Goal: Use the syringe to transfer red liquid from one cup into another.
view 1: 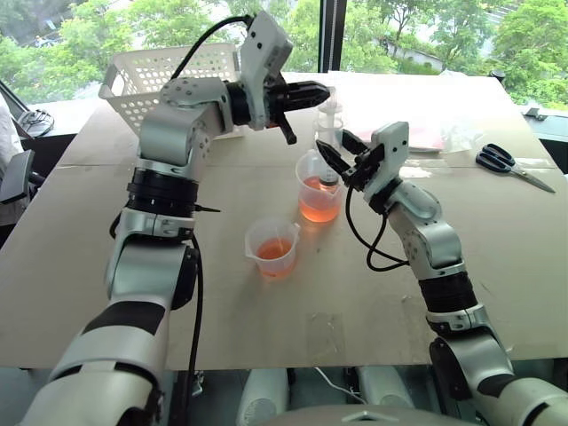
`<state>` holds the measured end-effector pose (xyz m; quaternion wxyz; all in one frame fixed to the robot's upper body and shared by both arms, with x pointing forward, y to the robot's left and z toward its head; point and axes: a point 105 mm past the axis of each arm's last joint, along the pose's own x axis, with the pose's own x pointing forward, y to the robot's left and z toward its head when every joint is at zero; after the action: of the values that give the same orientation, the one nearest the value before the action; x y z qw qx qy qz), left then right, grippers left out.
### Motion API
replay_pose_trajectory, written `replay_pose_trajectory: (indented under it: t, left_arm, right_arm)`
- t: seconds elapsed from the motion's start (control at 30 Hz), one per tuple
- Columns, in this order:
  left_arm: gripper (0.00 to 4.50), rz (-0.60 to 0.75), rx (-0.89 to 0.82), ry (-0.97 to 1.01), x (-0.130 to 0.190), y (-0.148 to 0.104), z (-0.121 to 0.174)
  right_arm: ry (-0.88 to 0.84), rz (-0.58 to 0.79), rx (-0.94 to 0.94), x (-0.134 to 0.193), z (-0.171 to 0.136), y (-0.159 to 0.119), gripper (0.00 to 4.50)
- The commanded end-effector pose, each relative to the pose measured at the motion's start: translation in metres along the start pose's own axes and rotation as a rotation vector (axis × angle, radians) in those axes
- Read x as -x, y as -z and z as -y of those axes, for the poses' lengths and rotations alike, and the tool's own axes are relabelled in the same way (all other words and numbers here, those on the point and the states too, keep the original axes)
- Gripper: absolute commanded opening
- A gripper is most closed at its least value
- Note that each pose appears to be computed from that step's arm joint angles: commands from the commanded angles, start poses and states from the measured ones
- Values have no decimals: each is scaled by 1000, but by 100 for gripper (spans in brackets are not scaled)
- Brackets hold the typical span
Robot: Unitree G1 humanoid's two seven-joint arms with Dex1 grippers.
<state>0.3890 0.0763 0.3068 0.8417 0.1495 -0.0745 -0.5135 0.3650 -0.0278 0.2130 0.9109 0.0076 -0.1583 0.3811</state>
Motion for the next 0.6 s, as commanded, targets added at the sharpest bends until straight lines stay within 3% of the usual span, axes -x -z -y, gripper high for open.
replay_pose_trajectory:
  t: [0.03, 0.3, 0.4, 0.57, 0.6]
  left_arm:
    - [0, 133, -107, -100, 10, -53, -14]
    - [0, 115, -80, -46, 15, -41, -5]
    - [91, 99, -44, -15, 23, -31, 2]
    - [312, 93, 35, -60, 46, -19, 6]
    - [313, 86, 62, -69, 53, -15, 8]
  right_arm:
    - [-159, -10, 7, -5, -34, 2, 146]
    - [-132, 43, -27, -10, -27, -16, 146]
    - [-122, 120, -69, -15, -21, -41, 146]
    - [-138, 184, -121, -15, -16, -73, 146]
    - [-146, 189, -131, -14, -16, -79, 146]
